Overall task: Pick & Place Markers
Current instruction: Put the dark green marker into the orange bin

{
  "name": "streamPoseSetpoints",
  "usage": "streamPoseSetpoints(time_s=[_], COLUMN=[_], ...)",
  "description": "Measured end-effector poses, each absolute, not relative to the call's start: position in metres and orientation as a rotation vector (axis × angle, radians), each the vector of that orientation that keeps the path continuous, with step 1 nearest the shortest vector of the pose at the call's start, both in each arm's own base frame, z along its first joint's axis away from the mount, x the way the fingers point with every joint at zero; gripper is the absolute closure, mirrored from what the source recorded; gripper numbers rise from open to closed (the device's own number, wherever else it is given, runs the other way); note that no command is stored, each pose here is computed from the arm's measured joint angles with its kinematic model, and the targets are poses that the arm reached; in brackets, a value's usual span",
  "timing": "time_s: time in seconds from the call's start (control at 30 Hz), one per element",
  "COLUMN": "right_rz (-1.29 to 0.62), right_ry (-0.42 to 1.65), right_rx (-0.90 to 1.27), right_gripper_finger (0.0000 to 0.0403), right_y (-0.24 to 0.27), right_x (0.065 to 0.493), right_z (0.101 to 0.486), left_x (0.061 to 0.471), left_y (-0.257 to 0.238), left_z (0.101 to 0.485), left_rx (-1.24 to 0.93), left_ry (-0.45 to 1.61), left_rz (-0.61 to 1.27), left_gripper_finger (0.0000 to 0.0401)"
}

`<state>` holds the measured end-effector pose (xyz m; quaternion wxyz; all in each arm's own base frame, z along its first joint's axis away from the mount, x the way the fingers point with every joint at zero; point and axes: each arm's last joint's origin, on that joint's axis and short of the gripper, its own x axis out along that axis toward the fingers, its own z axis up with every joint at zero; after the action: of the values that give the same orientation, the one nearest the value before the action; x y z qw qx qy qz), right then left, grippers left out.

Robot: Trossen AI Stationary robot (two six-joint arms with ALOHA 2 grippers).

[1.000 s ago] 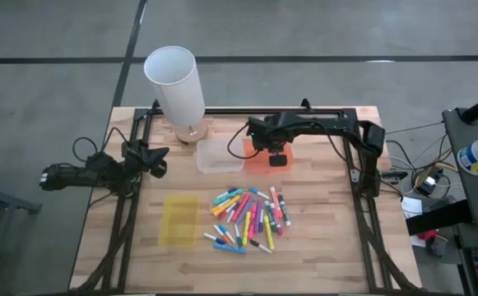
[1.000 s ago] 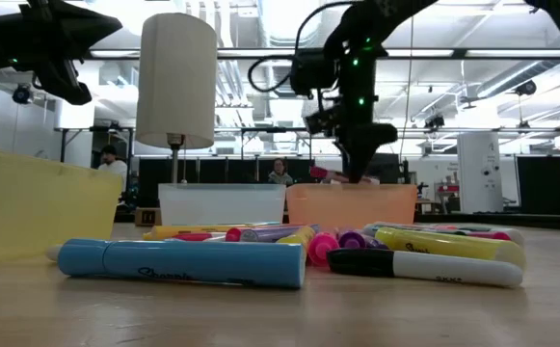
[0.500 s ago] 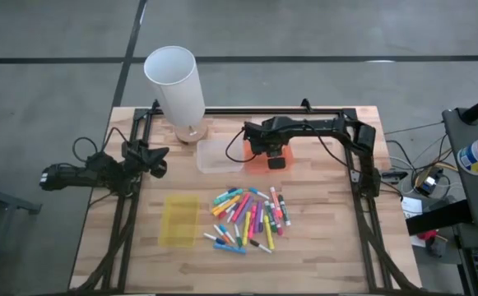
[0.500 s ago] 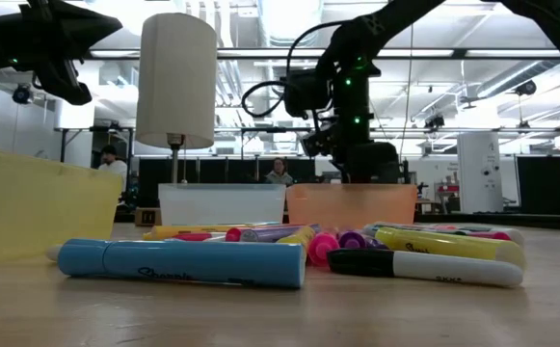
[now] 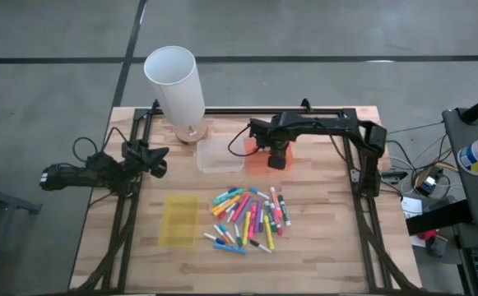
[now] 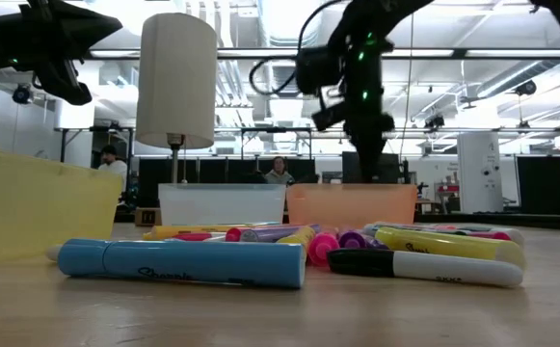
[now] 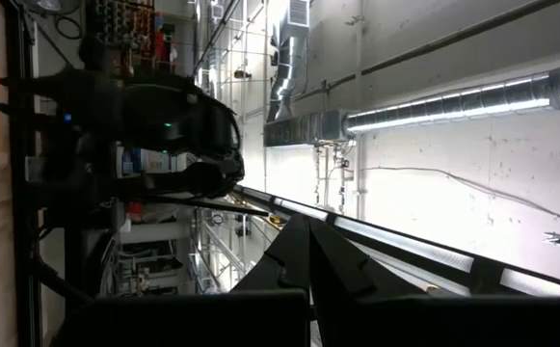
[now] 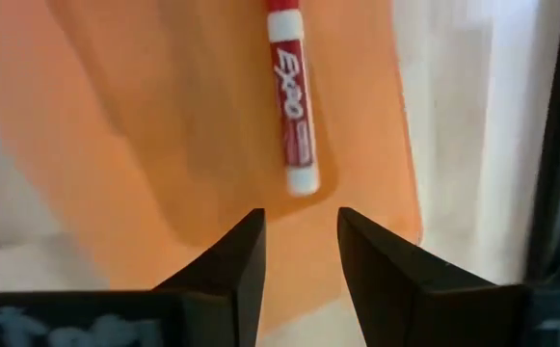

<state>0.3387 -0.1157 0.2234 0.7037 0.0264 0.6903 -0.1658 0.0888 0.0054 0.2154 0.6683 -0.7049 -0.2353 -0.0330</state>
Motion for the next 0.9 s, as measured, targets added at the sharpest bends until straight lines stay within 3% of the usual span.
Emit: streamPoseSetpoints(time_s=[0.33,0.63,0.9], right_rz=[-0.454,-0.463,-0.619], right_ry=[1.363,1.369,1.39], right_rx=[0.94,1.026,0.977], right_gripper_finger=[0.0293,0.0304,0.0315], right_y=[-0.084,-0.032,0.016], right_x=[0.317,0.32,0.324], right_z=[0.273,0.286,0.275], left_x=[0.089,0.089,0.088], left_y=[0.005,0.006,0.006], left_z=[0.215,0.216,0.216], left_rx=[-1.59,-1.612,-1.673], left_ry=[-0.532,-0.554,-0.562], left_rz=[-0.074,-0.061,-0.085], left_gripper_finger=[0.0401,0.0401,0.0401])
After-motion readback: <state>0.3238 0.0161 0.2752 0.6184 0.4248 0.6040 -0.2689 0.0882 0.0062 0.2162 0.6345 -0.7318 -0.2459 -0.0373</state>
